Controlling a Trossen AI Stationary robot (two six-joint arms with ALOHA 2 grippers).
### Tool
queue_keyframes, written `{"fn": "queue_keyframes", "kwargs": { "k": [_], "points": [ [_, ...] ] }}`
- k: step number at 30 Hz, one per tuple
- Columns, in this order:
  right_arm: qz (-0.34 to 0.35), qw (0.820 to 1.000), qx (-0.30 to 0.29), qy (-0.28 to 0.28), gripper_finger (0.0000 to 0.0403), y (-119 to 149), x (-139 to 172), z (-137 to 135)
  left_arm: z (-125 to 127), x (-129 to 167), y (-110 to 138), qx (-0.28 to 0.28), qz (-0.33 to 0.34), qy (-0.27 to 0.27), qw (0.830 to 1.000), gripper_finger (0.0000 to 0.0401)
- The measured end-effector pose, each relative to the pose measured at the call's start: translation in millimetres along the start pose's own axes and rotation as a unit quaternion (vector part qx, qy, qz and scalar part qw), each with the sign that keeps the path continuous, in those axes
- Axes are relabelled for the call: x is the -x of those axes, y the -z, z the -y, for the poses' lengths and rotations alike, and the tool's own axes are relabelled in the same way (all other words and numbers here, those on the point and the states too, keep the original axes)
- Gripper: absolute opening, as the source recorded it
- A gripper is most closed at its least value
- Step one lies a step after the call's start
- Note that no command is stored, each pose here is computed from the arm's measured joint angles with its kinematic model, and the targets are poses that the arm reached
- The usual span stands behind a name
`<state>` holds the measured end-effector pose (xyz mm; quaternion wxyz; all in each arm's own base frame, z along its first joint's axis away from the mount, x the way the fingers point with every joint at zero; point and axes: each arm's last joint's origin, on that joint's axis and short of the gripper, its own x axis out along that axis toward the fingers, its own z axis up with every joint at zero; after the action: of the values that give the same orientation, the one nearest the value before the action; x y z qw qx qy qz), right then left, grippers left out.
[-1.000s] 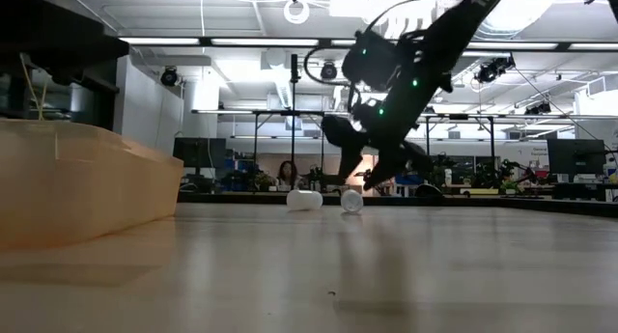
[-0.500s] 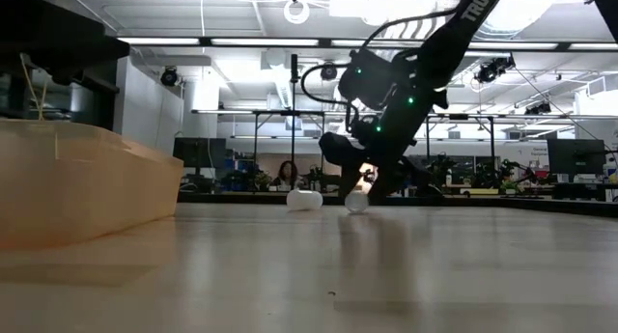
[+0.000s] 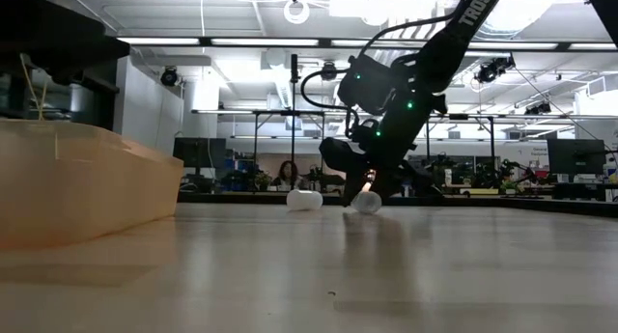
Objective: Pick and place pill bottles into a basket
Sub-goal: Put the transparent pill bottle into the orange bin
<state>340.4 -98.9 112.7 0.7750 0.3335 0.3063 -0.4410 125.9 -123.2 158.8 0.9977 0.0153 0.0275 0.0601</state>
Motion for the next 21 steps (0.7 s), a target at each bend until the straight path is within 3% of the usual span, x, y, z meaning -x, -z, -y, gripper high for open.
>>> {"fn": "queue_keyframes", "kwargs": {
  "k": [8,11,17,21],
  "points": [
    [-0.002,1.0,0.005,-0.008,0.0142,0.3,2.1,-1.8,0.0,0.0,0.0,0.001,0.0,0.0,1.0,0.0237],
    [0.01,0.999,0.026,-0.034,0.0137,-0.2,9.8,-8.9,-0.1,0.0,-0.2,0.002,0.001,-0.002,1.0,0.0237],
    [0.092,0.987,0.071,-0.114,0.0138,-10.9,53.6,-36.6,-0.2,0.1,-3.5,0.019,0.011,-0.003,1.0,0.0237],
    [0.206,0.957,0.11,-0.175,0.0135,-14.0,92.4,-62.9,-2.6,-1.1,-7.8,0.043,0.025,-0.031,0.998,0.0237]
  ]
}}
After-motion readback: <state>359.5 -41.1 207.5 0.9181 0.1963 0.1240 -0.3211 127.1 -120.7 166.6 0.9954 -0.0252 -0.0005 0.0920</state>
